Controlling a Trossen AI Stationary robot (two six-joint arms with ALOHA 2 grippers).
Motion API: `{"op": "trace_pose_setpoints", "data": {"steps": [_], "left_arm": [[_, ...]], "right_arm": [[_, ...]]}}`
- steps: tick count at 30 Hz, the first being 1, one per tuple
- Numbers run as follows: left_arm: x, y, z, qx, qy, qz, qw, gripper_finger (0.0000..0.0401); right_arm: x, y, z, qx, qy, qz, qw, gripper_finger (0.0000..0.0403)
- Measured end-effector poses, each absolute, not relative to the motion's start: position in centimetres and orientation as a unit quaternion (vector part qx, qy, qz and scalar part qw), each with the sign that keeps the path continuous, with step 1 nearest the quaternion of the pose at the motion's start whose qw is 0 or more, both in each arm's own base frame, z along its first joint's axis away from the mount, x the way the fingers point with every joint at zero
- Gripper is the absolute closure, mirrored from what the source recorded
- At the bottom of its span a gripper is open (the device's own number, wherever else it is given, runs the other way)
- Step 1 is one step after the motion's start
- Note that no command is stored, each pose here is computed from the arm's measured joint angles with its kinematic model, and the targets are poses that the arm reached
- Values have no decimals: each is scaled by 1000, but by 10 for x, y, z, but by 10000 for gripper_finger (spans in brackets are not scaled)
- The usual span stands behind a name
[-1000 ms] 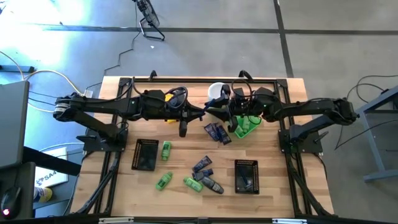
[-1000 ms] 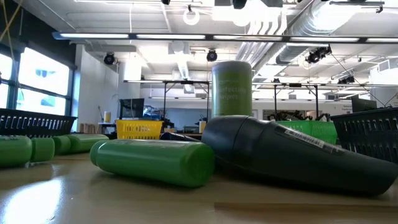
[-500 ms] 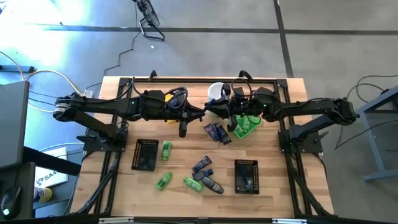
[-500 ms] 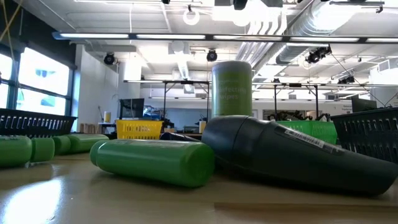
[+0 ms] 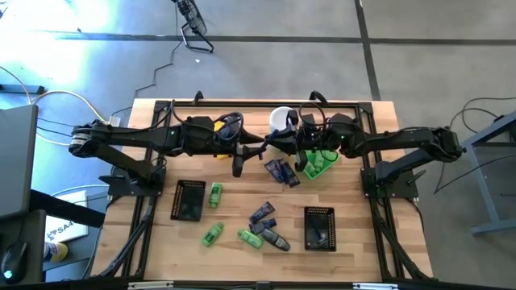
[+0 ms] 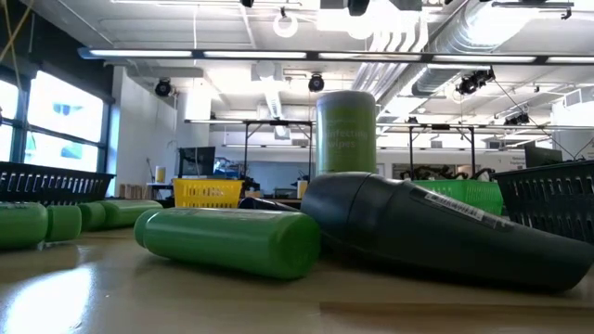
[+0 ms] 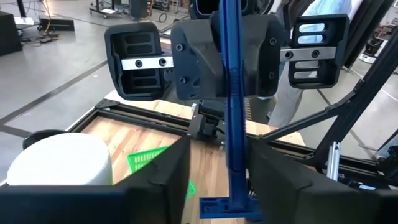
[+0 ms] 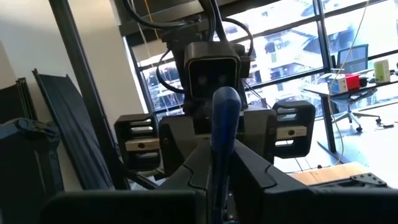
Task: Pick & Place Travel size toiletries
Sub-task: Put the bottom blue razor into the right black bin
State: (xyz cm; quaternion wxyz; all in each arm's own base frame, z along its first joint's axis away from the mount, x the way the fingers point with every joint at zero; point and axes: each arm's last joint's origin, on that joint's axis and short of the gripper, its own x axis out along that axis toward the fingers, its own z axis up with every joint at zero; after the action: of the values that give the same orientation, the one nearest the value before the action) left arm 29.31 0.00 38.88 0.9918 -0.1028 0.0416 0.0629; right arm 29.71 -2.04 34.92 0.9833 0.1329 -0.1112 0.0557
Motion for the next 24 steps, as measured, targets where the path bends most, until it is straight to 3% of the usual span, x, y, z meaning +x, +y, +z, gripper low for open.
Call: {"op": "trace_pose_setpoints", "data": {"steps": [6,16,24], "left_arm": [[293,0,390,-103,36,62,992,205],[288,0,395,-77,28,58,995,202],[288,0,393,-75,39,60,995,201]], "right_arm": [[290,-22,349,148,-75,42,985,376],[242,-26,348,235,72,-25,969,376],[208,-7,327,316,242,-63,915,376]]}}
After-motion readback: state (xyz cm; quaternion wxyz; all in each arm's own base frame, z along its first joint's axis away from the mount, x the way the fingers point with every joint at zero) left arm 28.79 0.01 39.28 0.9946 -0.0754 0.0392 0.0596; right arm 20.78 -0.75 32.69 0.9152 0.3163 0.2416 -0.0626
